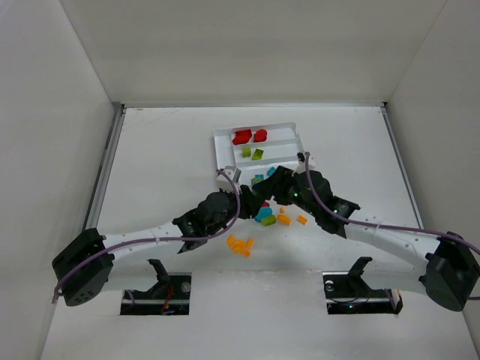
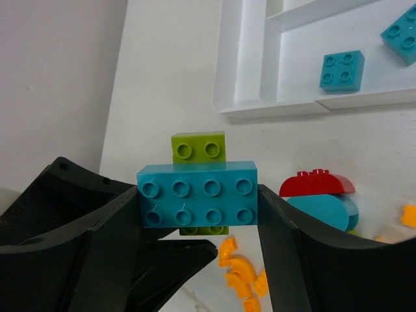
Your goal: Sort the legos into containers by color
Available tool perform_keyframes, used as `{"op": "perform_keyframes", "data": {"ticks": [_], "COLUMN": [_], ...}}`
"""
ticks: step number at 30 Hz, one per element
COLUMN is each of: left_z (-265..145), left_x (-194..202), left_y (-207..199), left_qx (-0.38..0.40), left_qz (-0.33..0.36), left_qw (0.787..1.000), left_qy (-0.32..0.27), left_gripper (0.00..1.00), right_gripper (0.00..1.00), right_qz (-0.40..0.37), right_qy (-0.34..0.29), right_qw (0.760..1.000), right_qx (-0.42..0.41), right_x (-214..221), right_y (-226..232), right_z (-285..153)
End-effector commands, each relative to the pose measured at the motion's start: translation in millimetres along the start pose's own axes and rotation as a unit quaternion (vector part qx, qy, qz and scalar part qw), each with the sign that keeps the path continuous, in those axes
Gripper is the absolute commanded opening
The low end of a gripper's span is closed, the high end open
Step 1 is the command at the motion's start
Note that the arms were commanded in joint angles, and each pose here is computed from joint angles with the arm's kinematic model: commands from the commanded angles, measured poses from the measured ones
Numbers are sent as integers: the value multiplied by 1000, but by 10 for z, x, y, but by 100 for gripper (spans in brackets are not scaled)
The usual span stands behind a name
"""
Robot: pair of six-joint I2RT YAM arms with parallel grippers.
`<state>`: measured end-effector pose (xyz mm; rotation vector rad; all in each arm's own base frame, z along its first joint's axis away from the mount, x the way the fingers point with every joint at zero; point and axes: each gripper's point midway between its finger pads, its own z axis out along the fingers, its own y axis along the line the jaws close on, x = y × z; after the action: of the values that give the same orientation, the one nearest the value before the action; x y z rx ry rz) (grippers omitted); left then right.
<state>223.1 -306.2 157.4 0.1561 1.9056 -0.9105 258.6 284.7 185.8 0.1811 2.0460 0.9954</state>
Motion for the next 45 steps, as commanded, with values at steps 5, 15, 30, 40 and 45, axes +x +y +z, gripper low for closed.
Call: {"op": "perform_keyframes", "data": {"ticks": [5, 15, 30, 40, 45], "left_z": [87, 46, 33, 86, 219], "left_x": [-302, -282, -369, -526, -555], "left_y": [-211, -137, 198, 427, 519], "left_qx": [24, 17, -24, -45, -53], "left_qz": [0, 2, -8, -44, -65], "left_qw": [999, 999, 998, 996, 996], "left_qy": [-44, -44, -51, -57, -40], "left_gripper": [31, 16, 15, 16, 16], "right_gripper": [51, 50, 50, 52, 64], "right_qz": [24, 33, -26, -99, -124], "right_qy": [-17, -27, -82, -90, -99], "right_qw": [998, 998, 989, 962, 950], "right_qx": [-51, -49, 121, 239, 271], "right_x": [-139, -258, -709, -1034, -1115], "right_y": [234, 72, -865, -1436, -1574], "right_z": [-34, -127, 120, 657, 731]}}
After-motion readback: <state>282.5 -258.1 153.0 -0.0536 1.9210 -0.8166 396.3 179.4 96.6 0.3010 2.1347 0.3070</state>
